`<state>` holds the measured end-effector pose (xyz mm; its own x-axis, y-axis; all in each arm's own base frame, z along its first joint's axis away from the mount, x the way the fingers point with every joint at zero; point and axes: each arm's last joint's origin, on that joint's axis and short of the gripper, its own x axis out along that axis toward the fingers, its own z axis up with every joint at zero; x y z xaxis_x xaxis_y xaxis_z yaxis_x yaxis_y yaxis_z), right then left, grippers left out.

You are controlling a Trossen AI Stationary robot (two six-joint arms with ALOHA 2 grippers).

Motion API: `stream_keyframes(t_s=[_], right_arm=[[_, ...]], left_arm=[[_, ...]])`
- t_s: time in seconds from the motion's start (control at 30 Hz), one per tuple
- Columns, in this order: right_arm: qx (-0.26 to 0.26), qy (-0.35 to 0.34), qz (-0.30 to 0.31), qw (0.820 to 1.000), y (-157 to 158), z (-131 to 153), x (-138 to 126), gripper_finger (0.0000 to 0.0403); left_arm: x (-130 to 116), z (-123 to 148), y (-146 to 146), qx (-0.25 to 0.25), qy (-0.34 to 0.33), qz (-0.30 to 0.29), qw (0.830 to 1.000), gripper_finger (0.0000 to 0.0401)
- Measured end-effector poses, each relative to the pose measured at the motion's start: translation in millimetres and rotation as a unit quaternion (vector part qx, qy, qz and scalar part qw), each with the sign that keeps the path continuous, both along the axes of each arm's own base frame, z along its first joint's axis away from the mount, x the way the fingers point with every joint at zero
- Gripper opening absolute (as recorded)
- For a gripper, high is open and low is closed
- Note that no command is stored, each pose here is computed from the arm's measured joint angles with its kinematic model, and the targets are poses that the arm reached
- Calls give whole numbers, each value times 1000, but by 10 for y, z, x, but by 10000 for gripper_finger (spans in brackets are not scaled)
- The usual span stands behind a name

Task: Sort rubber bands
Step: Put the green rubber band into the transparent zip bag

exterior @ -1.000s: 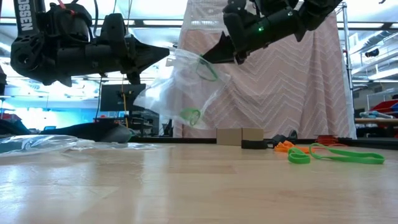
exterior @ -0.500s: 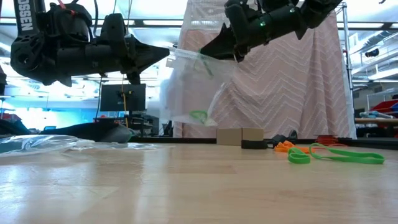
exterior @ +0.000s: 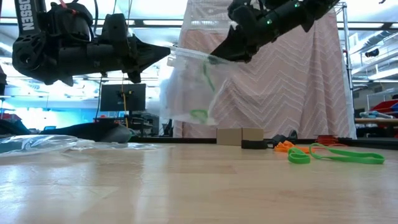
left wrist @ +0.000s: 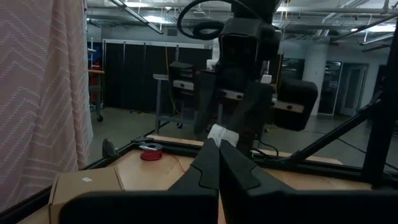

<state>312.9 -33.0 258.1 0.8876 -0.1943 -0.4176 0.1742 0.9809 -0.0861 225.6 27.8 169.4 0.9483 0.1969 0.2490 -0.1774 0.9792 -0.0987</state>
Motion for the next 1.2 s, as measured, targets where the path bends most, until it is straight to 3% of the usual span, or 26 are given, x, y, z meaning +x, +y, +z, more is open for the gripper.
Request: stream_keyframes(t_s=[0.17, 0.37, 0.47, 0.53, 0.7, 0.87, 1.03, 1.2], right_arm=[[4, 37, -7, 999, -32, 102, -90, 130], [-6, 15, 7, 1000, 14, 360, -248, 129], [21, 4, 32, 999, 137, 543, -414, 129], [55, 31, 33, 997, 232, 540, -531, 129], [155, 136, -9, 978, 501, -5, -688, 128], [247, 135, -30, 959, 833, -594, -787, 128], [307, 144, -74, 938, 1020, -853, -958, 126], [314, 143, -101, 933, 1174, -950, -1041, 126]], left_arm=[[-1, 0, 3, -1, 0, 5, 1000, 3], [7, -38, 11, 4, 22, 20, 1000, 3], [8, -52, 13, 3, 29, 24, 999, 3], [7, -43, 13, 3, 24, 24, 999, 3], [2, -19, 12, 5, 12, 23, 1000, 3], [3, -19, 9, 5, 12, 17, 1000, 3], [3, -23, 9, 5, 13, 16, 1000, 3], [2, -20, 9, 4, 12, 16, 1000, 3]])
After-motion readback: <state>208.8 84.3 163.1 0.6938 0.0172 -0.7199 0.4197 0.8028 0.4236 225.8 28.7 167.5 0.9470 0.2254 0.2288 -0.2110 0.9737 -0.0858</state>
